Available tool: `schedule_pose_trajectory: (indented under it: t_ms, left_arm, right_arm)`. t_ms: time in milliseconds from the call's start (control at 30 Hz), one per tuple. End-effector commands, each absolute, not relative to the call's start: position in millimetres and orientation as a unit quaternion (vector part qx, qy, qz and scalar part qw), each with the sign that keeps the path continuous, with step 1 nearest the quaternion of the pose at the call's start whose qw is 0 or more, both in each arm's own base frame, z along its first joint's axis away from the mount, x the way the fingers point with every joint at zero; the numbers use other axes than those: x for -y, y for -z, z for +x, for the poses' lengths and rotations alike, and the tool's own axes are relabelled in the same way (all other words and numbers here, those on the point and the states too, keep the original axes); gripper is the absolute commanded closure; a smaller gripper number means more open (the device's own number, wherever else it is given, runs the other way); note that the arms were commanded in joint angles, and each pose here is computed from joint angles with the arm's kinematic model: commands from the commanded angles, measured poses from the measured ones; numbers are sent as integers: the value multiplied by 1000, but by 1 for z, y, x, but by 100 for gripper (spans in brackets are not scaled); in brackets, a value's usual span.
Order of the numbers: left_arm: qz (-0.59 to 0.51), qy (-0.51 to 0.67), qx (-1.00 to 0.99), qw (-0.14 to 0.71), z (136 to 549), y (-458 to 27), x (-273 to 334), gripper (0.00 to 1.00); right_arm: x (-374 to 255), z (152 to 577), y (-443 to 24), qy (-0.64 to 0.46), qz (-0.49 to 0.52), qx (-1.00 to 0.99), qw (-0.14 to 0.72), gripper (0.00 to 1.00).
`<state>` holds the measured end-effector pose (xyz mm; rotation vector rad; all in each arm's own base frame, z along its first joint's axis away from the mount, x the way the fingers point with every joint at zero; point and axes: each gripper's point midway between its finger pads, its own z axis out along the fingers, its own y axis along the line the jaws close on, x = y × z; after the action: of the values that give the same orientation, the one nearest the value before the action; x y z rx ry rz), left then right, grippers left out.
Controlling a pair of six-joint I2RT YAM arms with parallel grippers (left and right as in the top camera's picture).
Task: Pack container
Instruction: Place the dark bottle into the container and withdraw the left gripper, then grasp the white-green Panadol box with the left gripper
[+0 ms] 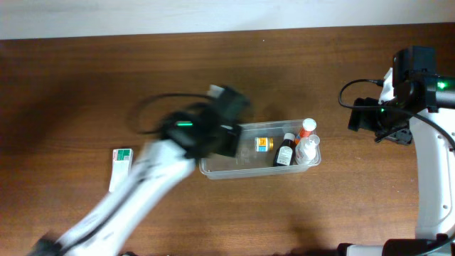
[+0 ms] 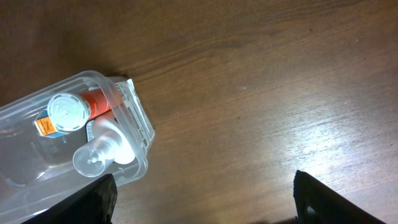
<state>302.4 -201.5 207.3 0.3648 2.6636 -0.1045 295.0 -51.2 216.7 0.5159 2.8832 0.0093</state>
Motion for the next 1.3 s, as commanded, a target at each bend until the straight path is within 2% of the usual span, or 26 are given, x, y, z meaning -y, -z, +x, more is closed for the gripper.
schedule_pose_trajectory:
  t_ms: [0,233,433,667,967,1033,1067,1233,1267]
  left_arm:
    - [-2,-18,-959,284,318,-256,102,4]
    - [-156,-68,-967,192,305,-222,-8,1]
    - [-206,-81,-970,103,295,-149,-55,1]
    - [-186,-45,-981,-15,290,-55,-65,1]
    - [-181,-35,-980,-81,283,-13,-59,2]
    - [-181,-35,-979,-83,282,-12,-59,9]
    - [-180,-35,-979,-84,282,-12,-59,22]
    - [-180,-35,-979,-89,279,-13,-59,53]
    - [-180,-35,-979,-90,279,-13,-58,57]
  right_arm:
    - [50,295,-213,-7,172,-980,100,18]
    - [50,295,-213,-7,172,-980,100,18]
    - [50,295,-213,-8,172,-980,100,18]
    - [50,295,-213,-8,172,-980,100,18]
    - [50,295,-213,-8,172,-980,100,17]
    - [50,295,-213,-7,172,-980,100,17]
    - [50,295,-213,-8,172,-980,100,18]
    - [50,295,-213,-8,172,-980,100,18]
    - [50,295,-213,-8,172,-980,100,17]
